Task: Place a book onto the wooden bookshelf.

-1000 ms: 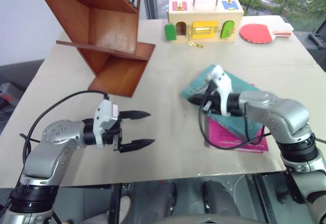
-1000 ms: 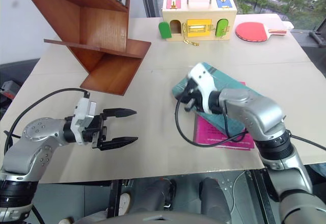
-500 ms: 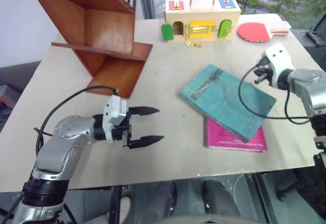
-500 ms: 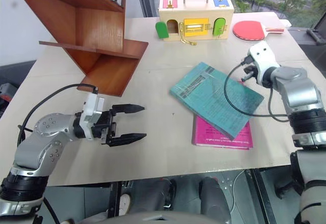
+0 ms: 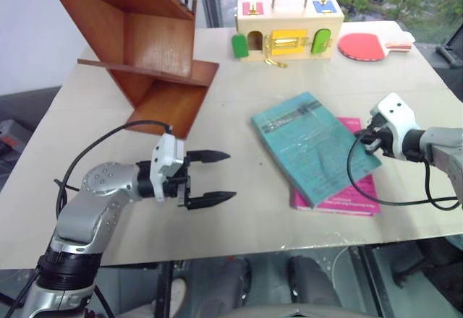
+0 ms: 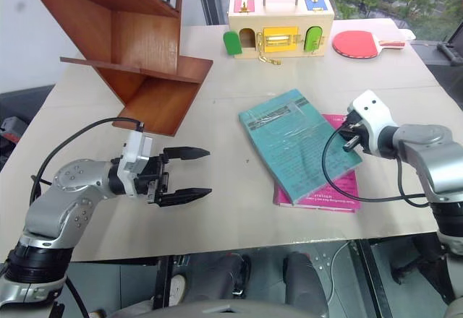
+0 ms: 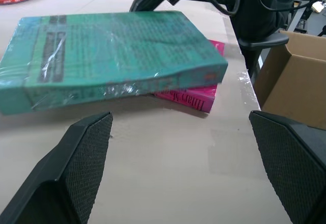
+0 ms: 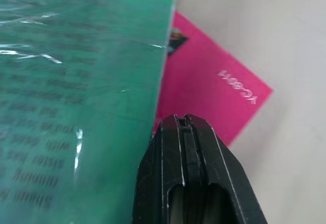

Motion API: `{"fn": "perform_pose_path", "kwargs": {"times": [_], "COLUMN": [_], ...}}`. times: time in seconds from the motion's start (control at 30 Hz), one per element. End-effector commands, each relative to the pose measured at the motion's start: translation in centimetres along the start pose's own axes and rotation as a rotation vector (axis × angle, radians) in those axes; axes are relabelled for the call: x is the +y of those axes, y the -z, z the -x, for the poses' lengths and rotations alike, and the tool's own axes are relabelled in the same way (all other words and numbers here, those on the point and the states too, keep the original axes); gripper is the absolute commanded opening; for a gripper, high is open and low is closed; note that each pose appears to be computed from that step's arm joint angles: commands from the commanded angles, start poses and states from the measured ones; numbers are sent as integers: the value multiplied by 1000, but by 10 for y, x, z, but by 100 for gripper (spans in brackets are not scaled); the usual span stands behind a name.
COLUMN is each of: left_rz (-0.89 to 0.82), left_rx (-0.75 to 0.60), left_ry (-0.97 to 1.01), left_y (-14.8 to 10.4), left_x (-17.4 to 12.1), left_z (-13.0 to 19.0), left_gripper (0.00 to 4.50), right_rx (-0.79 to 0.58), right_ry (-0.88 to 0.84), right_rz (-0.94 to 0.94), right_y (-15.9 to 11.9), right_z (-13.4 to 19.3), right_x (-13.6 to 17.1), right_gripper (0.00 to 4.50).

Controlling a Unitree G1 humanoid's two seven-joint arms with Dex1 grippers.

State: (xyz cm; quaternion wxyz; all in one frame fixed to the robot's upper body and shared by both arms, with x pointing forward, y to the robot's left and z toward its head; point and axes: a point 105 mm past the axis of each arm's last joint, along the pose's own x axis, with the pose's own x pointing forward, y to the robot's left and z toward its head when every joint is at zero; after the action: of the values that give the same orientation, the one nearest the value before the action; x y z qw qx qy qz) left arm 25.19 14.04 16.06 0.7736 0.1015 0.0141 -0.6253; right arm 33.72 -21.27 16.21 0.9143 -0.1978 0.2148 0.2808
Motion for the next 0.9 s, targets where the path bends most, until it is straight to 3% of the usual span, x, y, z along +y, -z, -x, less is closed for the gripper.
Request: {"fn": "perform_pose_path", "kwargs": {"times": [0.03,0.2,0.4,0.5,0.53,0.6,0.77,0.8,0.9], "left_rz": [-18,-11,4,5,8,19,100,136,220], "left_rx": [-16,-11,-34,-31,-30,-21,-26,-30,-38], "left_ry": [13,-14,-52,-52,-52,-51,-84,-101,-173], "left_y": [-4,-1,1,3,4,7,11,13,18], "left_x": [1,4,6,6,7,8,17,21,32], "left_z": [-2,-3,-3,-1,-1,0,1,1,-2], "left_gripper": [450,450,450,450,450,450,450,450,450], "right_rx": [-50,-73,-222,-308,-332,-363,-367,-360,-354], "right_ry": [24,87,241,217,194,121,-67,-99,-117], "right_rz": [20,5,116,32,29,36,23,17,15], "right_y": [-14,-8,-1,5,5,3,1,2,2], "right_z": [9,19,67,99,108,118,133,135,136], "right_x": [3,-2,-13,-3,5,27,83,94,112], "right_gripper": [2,2,2,81,153,196,421,444,444]}}
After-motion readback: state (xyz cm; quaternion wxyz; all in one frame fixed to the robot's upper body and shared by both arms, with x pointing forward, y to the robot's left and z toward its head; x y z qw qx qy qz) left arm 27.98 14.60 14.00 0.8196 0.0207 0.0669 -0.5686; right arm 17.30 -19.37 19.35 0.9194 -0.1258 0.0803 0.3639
